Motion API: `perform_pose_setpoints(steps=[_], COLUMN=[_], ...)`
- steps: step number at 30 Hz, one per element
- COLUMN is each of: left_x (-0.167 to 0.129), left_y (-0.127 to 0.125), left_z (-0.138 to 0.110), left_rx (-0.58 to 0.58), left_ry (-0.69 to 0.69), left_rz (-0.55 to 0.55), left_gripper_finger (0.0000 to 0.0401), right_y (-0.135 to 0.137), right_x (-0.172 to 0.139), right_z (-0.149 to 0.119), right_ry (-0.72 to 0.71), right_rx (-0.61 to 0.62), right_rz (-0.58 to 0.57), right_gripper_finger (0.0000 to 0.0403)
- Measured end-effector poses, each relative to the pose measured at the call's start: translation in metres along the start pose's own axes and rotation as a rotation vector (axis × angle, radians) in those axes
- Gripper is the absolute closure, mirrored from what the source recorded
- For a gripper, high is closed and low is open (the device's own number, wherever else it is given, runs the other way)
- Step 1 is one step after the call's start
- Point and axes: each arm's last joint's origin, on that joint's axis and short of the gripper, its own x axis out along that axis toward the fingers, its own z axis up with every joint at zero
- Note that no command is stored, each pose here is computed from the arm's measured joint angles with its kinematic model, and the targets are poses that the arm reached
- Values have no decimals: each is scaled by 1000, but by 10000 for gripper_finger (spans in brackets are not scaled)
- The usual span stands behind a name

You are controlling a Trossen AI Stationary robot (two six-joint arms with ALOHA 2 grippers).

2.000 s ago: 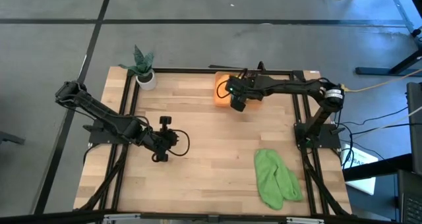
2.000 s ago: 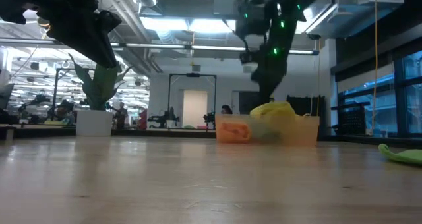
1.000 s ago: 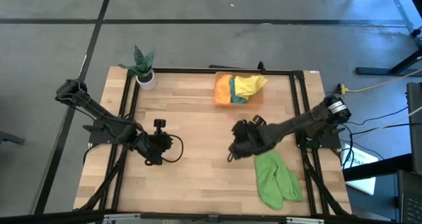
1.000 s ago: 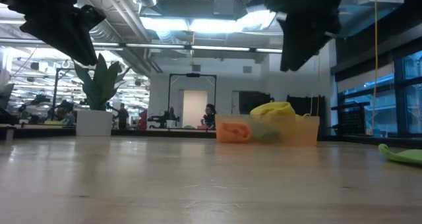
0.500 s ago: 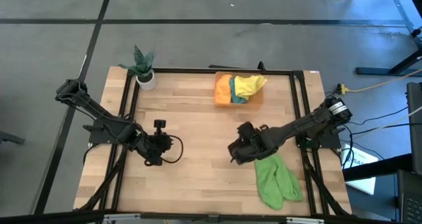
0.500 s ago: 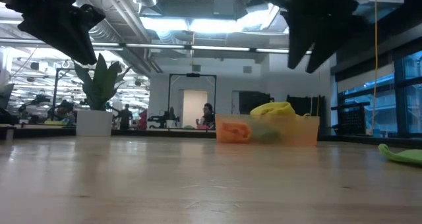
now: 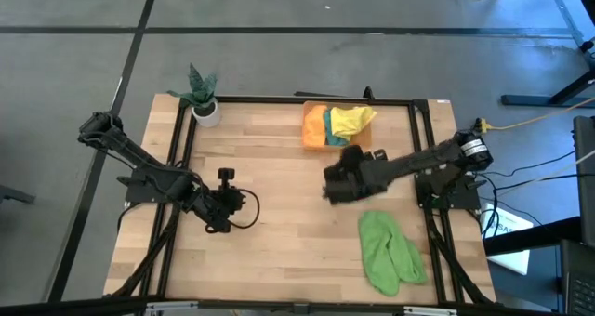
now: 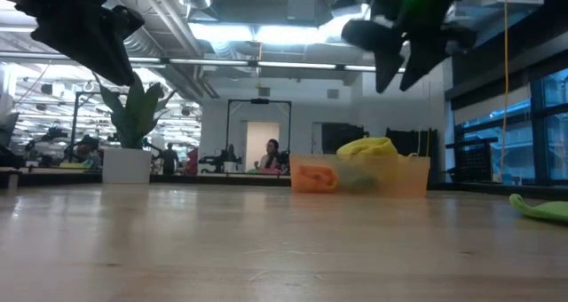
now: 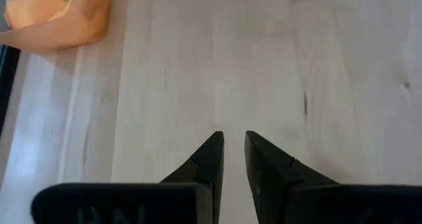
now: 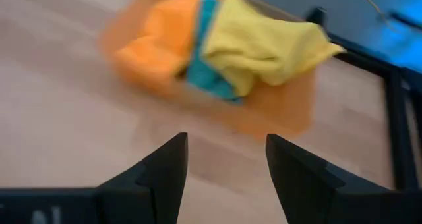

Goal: Roll microfiber towels into tight, uniform cylinder then place into a basket
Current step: Remove the yellow microfiber towel from the bin

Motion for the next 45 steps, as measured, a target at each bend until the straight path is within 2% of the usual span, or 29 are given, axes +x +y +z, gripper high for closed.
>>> perform_pose_setpoints(steps=[4, 7, 12, 19, 27, 34, 45], left_x=[1, 2, 2, 2, 2, 2, 2], left_y=[3, 3, 3, 3, 3, 3, 3], left_z=[1, 1, 1, 1, 1, 0, 0], left_rx=[-11, -12, -12, -13, -12, -12, -11], left_ry=[5, 5, 7, 8, 9, 9, 12], left_rz=[9, 9, 3, 3, 2, 2, 3], left_gripper_finger=[346, 346, 346, 346, 346, 346, 346], right_y=[-14, -26, -45, -61, -74, -73, -61], right_x=[39, 68, 107, 144, 156, 156, 181], right_z=[30, 53, 86, 119, 128, 126, 111], right_ry=[218, 359, 382, 400, 413, 454, 552], right_rx=[39, 11, 2, 56, 96, 126, 55], right_rz=[-108, -120, -99, 82, 72, 101, 67], right_gripper_finger=[197, 197, 197, 197, 197, 197, 197])
